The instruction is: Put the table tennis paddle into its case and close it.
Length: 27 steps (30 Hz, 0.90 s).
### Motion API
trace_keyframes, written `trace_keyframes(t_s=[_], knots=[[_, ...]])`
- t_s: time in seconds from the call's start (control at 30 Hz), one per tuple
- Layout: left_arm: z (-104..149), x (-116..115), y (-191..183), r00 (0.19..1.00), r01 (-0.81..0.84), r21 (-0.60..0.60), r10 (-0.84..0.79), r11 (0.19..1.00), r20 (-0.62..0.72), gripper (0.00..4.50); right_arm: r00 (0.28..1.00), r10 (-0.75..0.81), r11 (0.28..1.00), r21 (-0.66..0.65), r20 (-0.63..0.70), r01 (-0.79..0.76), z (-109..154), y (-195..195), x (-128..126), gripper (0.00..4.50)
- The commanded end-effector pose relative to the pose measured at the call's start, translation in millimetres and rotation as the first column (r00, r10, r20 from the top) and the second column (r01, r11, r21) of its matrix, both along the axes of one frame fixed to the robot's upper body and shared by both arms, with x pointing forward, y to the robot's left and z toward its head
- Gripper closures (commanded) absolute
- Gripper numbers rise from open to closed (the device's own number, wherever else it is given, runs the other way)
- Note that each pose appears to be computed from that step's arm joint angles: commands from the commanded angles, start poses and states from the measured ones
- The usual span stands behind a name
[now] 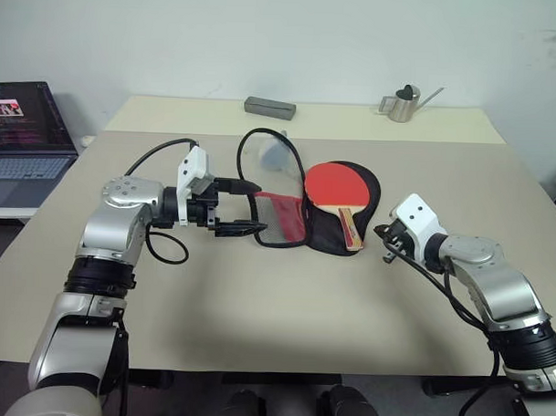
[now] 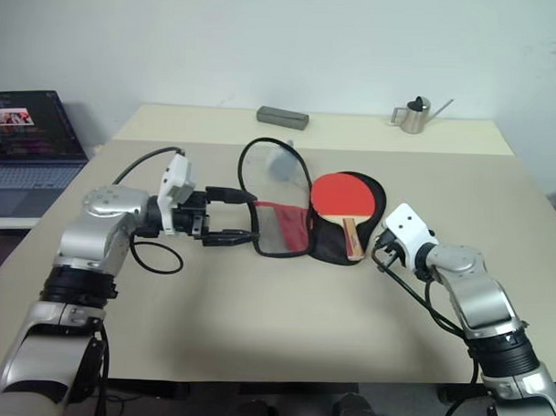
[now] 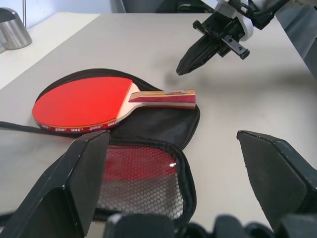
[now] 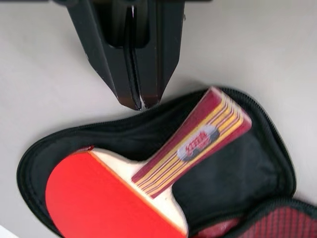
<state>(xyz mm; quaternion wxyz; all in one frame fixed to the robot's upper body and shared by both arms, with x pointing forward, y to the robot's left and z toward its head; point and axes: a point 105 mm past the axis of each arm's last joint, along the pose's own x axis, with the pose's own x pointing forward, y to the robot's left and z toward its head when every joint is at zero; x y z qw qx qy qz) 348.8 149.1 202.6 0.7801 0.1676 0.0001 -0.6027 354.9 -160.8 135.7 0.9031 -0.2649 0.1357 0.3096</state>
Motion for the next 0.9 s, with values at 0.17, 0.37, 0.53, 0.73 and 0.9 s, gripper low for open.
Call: trace_keyframes(t_s=[0.17,0.37,0.53,0.73,0.9], knots=[[11.0,-0.1,-2.6,0.999,0.013,-0.009,-0.013,1.000,0.046,0.00,0.988,0.150,0.989,0.019,-0.027,-0.150,-2.4,28.7,-12.9,4.48],[11.5,-0.4,-3.7,0.999,0.007,-0.019,-0.006,1.000,0.050,0.00,0.980,0.196,0.981,0.015,-0.042,-0.195,-9.2,43.7,-15.0,4.48],[11.9,-1.2,-0.5,0.999,-0.009,-0.023,0.010,1.000,0.052,0.00,0.977,0.210,0.975,0.083,-0.021,-0.208,3.3,52.7,-13.1,4.48],[11.6,0.0,-1.8,0.999,-0.018,-0.037,0.020,0.999,0.051,0.00,0.981,0.193,0.979,0.067,-0.016,-0.191,3.9,47.0,-11.2,4.48],[9.4,0.3,-2.8,0.999,-0.023,-0.047,0.025,0.999,0.045,0.00,0.984,0.177,0.982,0.071,-0.015,-0.176,7.5,39.3,-11.9,4.48]])
